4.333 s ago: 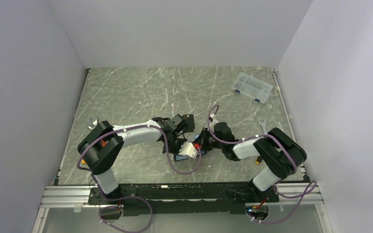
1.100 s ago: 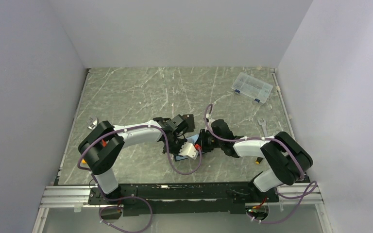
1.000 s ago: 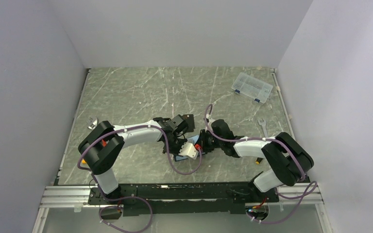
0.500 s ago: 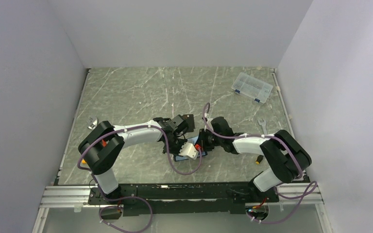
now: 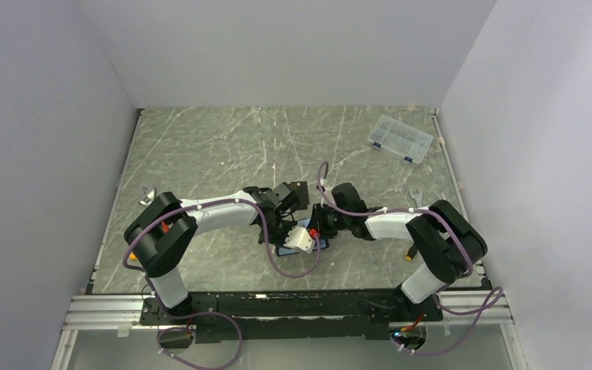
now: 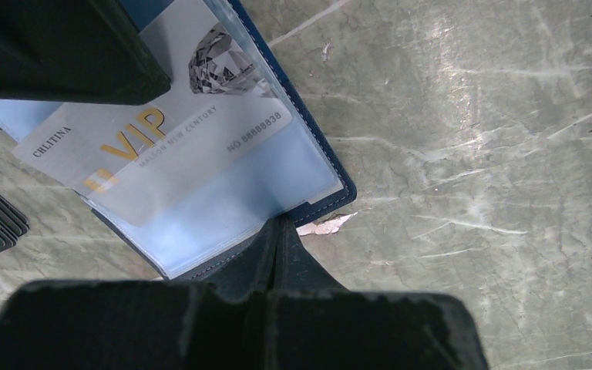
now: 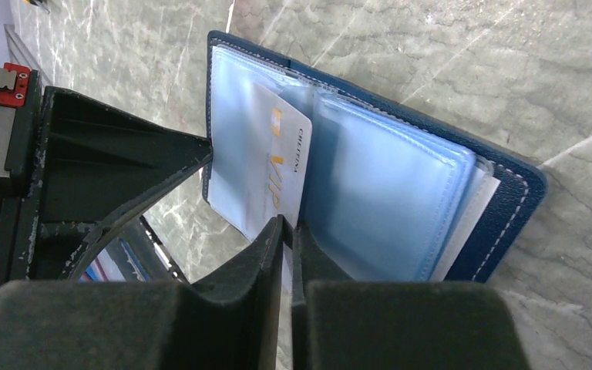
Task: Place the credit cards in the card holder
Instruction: Insert the credit card into the card holder.
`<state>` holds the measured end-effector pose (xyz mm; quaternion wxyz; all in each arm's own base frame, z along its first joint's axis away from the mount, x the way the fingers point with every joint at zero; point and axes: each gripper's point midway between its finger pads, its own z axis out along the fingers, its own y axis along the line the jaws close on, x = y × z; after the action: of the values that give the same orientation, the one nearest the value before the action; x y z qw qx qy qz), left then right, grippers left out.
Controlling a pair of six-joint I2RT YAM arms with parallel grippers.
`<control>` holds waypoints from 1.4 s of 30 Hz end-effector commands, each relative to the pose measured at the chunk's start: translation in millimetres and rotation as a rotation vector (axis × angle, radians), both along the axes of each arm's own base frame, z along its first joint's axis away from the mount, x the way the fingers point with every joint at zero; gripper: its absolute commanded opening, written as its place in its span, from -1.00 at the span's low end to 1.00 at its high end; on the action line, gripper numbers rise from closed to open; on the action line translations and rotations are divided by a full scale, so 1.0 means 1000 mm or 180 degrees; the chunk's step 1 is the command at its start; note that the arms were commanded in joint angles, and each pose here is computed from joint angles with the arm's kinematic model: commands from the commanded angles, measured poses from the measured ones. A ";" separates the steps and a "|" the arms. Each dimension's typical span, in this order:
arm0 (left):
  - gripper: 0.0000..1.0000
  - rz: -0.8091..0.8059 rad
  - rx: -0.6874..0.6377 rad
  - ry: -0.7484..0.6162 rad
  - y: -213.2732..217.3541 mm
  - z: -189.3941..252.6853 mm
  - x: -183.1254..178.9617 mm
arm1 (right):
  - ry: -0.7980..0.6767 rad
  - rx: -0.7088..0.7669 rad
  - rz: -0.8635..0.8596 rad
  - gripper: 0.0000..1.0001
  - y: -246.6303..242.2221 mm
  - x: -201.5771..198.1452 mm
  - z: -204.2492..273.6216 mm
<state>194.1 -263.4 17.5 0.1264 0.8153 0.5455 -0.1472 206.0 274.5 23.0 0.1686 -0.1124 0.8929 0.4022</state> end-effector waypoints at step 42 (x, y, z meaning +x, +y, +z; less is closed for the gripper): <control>-1.00 -0.0030 0.0321 0.0049 0.023 -0.029 -0.010 | -0.0261 -0.0578 -0.0068 -0.24 0.035 0.001 -0.006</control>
<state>194.5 -263.0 17.4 0.1312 0.8165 0.5438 -0.1429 212.1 302.4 25.9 0.2083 -0.1257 0.9118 0.3308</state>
